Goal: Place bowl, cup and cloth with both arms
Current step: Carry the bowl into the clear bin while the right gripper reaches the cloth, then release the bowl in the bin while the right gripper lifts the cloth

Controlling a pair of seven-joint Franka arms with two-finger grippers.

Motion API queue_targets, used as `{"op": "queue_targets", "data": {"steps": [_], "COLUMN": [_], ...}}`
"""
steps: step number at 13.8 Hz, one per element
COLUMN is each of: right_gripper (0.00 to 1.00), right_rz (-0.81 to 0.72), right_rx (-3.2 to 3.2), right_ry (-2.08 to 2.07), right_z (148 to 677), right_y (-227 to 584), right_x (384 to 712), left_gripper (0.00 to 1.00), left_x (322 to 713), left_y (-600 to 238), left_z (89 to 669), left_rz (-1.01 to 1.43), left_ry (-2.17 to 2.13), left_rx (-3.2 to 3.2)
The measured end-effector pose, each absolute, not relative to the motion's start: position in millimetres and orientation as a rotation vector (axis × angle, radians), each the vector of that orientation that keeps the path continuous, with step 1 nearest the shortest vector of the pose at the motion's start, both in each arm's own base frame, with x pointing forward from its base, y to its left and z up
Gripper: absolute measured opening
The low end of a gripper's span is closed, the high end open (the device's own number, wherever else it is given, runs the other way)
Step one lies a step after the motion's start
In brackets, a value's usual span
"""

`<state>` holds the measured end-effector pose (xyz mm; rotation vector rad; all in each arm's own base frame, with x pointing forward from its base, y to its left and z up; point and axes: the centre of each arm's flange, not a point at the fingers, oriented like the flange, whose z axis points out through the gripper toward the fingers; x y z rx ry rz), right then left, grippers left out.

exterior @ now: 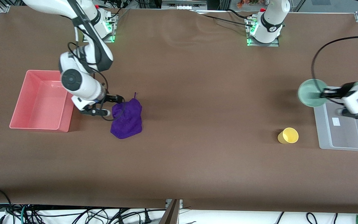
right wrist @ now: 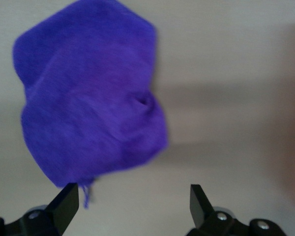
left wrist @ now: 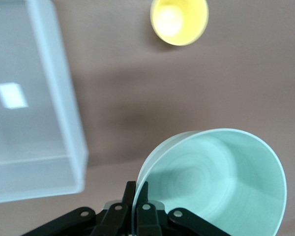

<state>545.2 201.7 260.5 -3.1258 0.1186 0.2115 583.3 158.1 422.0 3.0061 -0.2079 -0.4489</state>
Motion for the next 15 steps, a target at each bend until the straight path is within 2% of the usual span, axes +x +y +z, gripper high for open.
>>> {"op": "queue_targets", "data": {"steps": [4,9,11,13,15], "right_gripper": [1.00,1.00,0.80,0.54,0.33], "right_rz": [0.124,0.068,0.062,0.060,0.052], "right_rx": [-3.089,-3.059,-3.054,-3.054,-3.052], "right_ry": [0.102,0.077,0.075,0.078,0.077], "right_z": [219,182,174,174,176], "right_y": [219,238,243,242,243], "right_x": [551,548,546,547,549], "left_gripper": [0.04,0.04,0.04,0.04,0.04], "left_x": [604,614,616,612,612], "left_y": [265,358,367,377,381], "left_z": [398,309,282,261,246], "left_rz": [-0.413,-0.301,-0.271,-0.278,-0.266], "left_ry": [-0.359,-0.476,-0.485,-0.475,-0.476], "left_rx": [3.029,3.053,3.065,3.059,3.065]}}
